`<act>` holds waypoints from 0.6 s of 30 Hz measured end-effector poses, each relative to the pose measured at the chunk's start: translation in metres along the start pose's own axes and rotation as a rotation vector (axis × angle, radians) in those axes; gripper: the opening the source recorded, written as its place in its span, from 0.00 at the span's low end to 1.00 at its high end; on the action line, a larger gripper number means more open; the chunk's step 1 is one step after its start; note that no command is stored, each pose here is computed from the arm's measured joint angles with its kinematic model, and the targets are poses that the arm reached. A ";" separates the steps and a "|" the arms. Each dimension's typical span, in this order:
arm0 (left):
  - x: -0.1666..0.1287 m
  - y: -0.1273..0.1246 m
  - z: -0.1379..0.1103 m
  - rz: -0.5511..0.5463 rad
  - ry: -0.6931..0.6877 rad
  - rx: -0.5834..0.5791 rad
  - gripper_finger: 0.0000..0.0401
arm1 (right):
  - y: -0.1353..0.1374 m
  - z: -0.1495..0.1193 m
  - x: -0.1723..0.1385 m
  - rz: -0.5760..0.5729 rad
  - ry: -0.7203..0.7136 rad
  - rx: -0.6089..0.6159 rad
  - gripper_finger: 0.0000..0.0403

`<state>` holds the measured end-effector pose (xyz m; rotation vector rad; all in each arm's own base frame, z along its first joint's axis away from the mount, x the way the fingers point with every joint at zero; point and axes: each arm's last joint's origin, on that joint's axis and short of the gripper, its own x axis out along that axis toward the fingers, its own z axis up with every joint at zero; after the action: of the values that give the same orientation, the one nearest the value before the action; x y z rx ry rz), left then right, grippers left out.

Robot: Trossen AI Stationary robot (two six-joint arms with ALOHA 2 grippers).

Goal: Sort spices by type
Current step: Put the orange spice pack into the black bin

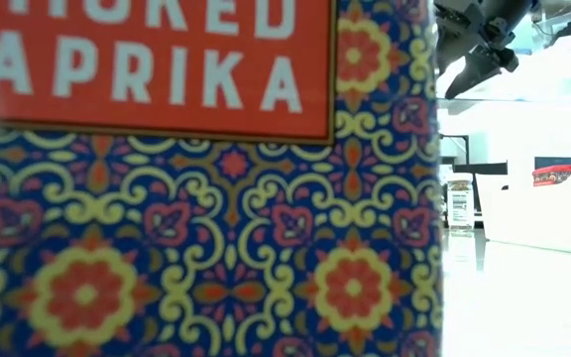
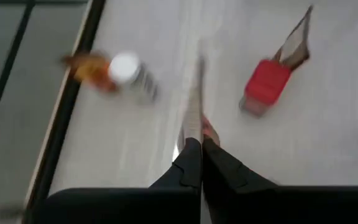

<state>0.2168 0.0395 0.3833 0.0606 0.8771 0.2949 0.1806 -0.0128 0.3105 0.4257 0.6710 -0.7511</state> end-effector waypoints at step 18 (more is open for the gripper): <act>-0.007 -0.010 -0.160 0.051 0.070 -0.292 0.00 | 0.003 0.006 0.001 0.035 -0.052 0.022 0.83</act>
<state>0.0930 0.0168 0.2841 -0.2001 0.8947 0.4723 0.1859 -0.0146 0.3150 0.4358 0.6053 -0.7342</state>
